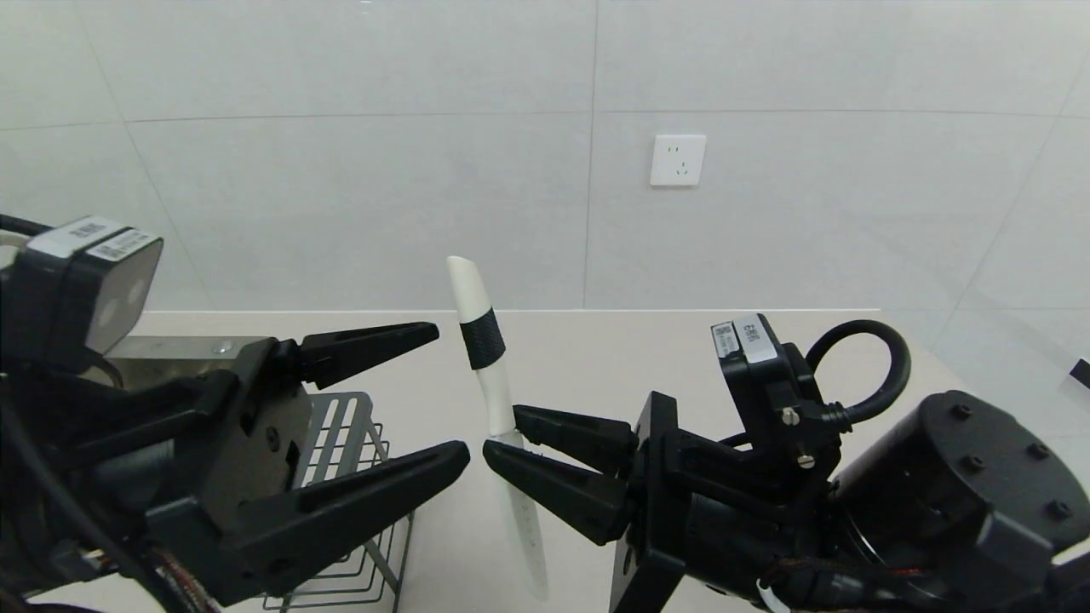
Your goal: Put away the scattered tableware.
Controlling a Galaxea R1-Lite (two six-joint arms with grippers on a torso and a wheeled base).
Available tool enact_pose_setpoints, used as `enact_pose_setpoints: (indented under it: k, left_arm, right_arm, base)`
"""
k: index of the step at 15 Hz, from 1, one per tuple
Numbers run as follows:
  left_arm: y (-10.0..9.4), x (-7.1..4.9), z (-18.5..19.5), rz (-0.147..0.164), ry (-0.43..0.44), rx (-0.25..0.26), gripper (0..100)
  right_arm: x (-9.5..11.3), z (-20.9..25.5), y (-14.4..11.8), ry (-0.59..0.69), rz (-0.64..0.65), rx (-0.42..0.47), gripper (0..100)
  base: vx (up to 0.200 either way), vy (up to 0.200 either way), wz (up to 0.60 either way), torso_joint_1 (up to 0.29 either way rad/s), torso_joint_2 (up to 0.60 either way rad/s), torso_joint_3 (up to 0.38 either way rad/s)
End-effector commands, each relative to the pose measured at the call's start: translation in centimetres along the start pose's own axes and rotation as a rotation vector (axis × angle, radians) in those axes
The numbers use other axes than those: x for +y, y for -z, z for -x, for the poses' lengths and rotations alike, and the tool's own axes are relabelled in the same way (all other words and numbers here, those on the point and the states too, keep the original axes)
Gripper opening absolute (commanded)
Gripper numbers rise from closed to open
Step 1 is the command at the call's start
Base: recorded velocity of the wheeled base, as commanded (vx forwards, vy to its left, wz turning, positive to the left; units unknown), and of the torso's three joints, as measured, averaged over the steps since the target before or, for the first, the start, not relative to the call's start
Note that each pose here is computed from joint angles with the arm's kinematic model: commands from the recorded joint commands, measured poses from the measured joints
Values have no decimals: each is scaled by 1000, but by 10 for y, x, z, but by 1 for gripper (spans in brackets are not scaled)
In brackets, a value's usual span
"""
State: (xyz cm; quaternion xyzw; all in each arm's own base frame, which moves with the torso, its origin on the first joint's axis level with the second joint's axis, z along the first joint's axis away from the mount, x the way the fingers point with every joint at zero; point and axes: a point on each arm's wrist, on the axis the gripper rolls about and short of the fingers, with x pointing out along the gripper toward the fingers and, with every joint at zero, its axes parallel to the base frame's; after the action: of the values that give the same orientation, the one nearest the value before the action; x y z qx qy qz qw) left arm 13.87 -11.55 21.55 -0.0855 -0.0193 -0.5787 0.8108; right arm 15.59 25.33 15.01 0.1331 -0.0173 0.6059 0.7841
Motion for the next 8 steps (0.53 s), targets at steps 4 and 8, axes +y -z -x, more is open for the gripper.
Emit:
enact_pose_setpoints:
  k: [4, 8]
  left_arm:
    - [14, 12, -22, 18, 23, 15, 100]
    - [9, 14, -30, 21, 51, -82, 100]
  right_arm:
    - [8, -2, 3, -27, -9, 9, 0]
    - [10, -2, 4, -34, -8, 13, 0]
  base:
    - [0, 0, 0, 0, 0, 0]
    - [0, 0, 0, 0, 0, 0]
